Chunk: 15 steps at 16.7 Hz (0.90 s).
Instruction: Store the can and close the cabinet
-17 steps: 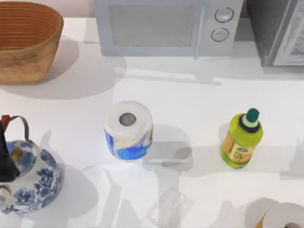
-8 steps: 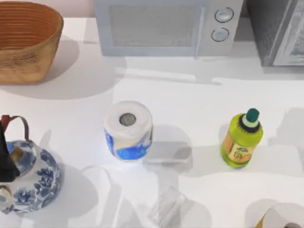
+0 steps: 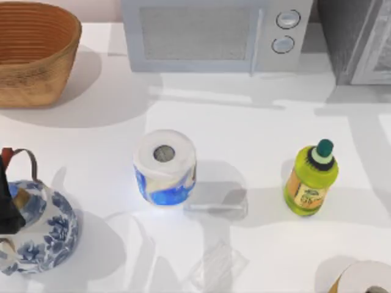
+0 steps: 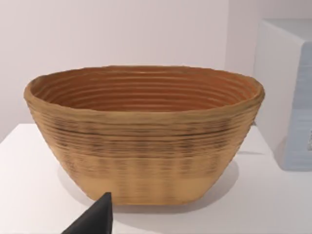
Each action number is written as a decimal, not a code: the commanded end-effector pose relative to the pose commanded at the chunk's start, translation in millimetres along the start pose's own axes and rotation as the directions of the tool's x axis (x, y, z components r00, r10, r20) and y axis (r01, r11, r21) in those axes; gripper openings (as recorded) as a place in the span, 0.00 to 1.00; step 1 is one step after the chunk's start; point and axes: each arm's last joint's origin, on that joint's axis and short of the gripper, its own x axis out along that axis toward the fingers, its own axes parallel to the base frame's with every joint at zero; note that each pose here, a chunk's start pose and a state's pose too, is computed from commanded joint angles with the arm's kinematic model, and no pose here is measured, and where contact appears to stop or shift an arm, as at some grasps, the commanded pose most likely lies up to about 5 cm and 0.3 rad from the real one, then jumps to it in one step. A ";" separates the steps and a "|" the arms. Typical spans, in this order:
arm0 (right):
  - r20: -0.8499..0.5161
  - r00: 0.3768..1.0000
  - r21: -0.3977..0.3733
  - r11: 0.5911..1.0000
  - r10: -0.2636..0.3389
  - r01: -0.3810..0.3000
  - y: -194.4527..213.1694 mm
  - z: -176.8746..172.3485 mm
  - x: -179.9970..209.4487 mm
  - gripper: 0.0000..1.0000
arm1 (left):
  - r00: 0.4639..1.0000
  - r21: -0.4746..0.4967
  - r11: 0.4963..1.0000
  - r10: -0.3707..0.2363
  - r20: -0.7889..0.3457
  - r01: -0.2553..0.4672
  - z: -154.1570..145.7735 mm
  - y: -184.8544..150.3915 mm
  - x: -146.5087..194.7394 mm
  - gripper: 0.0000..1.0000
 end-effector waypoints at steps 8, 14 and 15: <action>0.030 0.999 0.012 1.000 -0.021 0.021 15.9 64.1 54.5 0.00 | 1.000 0.000 1.000 0.000 0.000 0.000 0.0 0.0 0.0 1.00; 0.030 0.999 0.014 1.000 -0.024 0.024 15.2 65.0 55.7 0.00 | 1.000 0.000 1.000 0.000 0.000 0.000 0.0 0.0 0.0 1.00; 0.029 0.999 0.013 1.000 -0.024 0.023 15.4 65.9 57.9 0.00 | 1.000 0.000 1.000 0.000 0.000 0.000 0.0 0.0 0.0 1.00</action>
